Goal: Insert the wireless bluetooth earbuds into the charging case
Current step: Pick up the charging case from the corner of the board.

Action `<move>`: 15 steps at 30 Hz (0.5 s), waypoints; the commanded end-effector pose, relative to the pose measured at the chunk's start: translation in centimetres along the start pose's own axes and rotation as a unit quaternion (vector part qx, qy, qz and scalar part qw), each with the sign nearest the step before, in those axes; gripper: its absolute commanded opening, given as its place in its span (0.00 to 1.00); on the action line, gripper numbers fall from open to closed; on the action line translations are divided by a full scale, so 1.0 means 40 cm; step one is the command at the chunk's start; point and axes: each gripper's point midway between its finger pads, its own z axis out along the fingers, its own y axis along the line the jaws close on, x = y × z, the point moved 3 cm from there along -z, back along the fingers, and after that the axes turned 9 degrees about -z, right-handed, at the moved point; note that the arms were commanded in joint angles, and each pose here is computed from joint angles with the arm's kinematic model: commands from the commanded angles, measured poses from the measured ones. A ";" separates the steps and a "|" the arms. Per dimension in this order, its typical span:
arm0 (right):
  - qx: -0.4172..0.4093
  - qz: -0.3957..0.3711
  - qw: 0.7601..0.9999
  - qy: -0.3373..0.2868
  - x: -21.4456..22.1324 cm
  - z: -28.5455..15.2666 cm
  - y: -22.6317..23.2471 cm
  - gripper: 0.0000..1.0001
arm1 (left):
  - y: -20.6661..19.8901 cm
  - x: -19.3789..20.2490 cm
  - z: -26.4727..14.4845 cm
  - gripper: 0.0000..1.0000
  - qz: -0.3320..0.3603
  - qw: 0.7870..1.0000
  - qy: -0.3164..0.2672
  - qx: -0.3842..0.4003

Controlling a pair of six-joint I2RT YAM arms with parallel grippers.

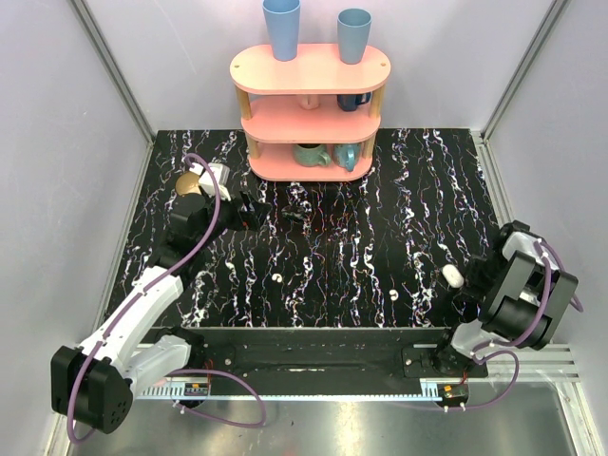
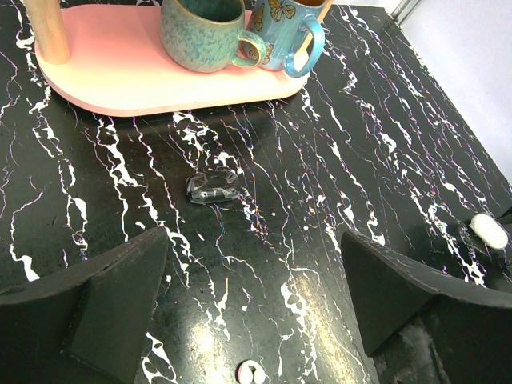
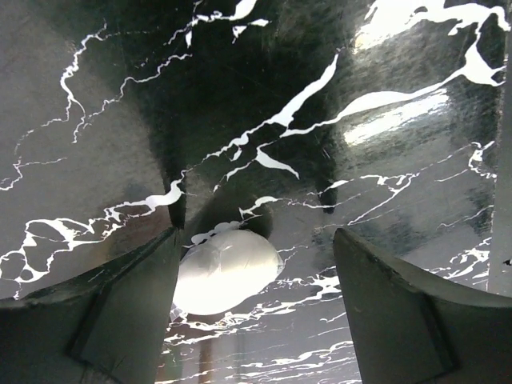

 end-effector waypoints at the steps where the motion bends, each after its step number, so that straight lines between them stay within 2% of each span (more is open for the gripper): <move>1: -0.009 0.000 1.000 -0.015 -0.014 0.010 0.017 0.83 | -0.017 -0.034 0.000 0.94 0.000 1.000 -0.020 0.011; 11: -0.024 0.007 0.998 0.049 0.035 0.042 0.023 0.83 | -0.020 -0.024 0.012 0.94 -0.014 1.000 -0.011 0.018; 15: -0.027 0.011 0.998 0.052 0.037 0.052 0.025 0.82 | -0.020 -0.024 0.014 0.94 -0.014 1.000 -0.008 0.018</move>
